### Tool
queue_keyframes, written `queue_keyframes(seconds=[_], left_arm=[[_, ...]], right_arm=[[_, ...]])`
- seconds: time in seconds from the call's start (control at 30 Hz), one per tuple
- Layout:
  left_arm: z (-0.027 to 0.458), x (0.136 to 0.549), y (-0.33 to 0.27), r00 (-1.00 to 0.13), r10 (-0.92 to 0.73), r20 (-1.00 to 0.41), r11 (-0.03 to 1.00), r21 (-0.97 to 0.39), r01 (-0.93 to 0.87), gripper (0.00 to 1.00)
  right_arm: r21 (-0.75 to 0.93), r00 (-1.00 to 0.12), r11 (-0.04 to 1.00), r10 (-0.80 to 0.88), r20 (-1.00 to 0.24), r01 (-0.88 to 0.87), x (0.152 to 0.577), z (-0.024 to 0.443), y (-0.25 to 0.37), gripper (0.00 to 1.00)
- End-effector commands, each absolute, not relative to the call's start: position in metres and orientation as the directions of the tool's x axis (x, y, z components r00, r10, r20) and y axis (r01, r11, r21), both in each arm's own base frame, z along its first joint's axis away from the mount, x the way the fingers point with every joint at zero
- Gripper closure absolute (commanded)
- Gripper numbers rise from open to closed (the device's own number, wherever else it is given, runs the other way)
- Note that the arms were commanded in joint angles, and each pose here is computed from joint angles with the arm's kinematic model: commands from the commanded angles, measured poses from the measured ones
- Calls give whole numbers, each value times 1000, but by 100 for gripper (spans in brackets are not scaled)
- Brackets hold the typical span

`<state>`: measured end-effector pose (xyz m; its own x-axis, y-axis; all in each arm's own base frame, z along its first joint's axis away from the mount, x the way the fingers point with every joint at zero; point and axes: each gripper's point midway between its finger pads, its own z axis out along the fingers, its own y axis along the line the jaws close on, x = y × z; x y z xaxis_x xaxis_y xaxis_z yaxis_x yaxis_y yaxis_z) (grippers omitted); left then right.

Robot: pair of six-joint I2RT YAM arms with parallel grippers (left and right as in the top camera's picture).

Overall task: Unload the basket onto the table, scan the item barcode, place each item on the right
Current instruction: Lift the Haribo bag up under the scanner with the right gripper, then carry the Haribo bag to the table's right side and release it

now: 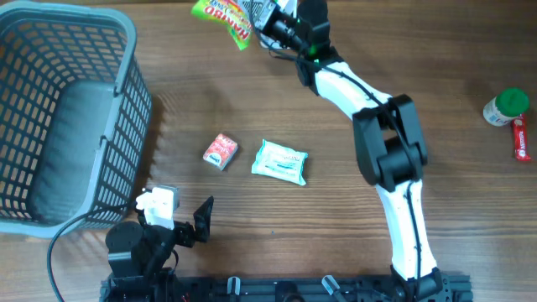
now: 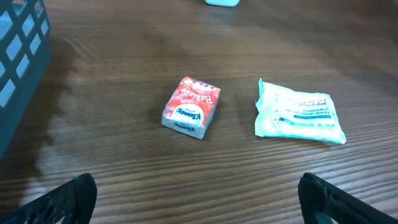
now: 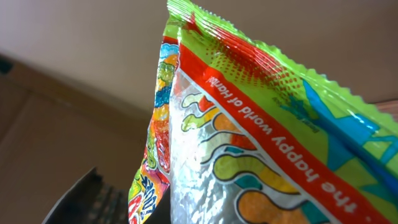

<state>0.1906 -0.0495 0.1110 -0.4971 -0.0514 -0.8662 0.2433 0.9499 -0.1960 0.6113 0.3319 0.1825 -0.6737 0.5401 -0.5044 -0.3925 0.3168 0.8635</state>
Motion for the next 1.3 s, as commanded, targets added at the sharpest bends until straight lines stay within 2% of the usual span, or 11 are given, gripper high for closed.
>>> queue_keyframes(seconds=[0.0, 0.17, 0.27, 0.37, 0.63, 0.77, 0.9, 1.0, 1.07, 1.13, 1.27], left_arm=[[114, 190, -53, -483, -34, -875, 945, -186, 269, 0], [114, 190, -53, -483, -34, -875, 945, -186, 270, 0], [114, 190, -53, -483, -34, -875, 945, -186, 270, 0], [114, 190, -53, -483, -34, -875, 945, -186, 270, 0], [114, 190, -53, -483, -34, -875, 945, -186, 270, 0], [114, 190, -53, -483, -34, -875, 945, -186, 270, 0], [114, 190, -53, -483, -34, -875, 945, -186, 270, 0], [114, 190, -53, -483, -34, -875, 945, -186, 270, 0], [114, 190, -53, -483, -34, -875, 945, -186, 270, 0], [114, 190, -53, -483, -34, -875, 945, -186, 270, 0], [114, 190, -53, -483, -34, -875, 945, -186, 270, 0]], right_arm=[[866, -639, 333, 586, -499, -372, 635, 185, 306, 96], [888, -650, 328, 605, -460, -323, 641, 170, 297, 96], [917, -705, 312, 590, -393, -249, 639, 126, 302, 96], [918, -731, 290, 559, -393, -272, 634, 113, 308, 96], [858, -744, 187, 434, -509, -478, 613, 160, 318, 95], [851, -760, 169, 387, -522, -498, 604, 212, 302, 95], [846, -755, 352, 397, -522, -400, 609, 240, 254, 95], [742, -711, 641, 428, -558, -196, 605, 244, 169, 95], [659, -702, 748, 428, -569, -79, 591, 244, 120, 96], [577, -723, 816, 420, -549, 36, 571, 234, 75, 95], [281, -805, 920, 379, -456, 274, 528, 166, -25, 96]])
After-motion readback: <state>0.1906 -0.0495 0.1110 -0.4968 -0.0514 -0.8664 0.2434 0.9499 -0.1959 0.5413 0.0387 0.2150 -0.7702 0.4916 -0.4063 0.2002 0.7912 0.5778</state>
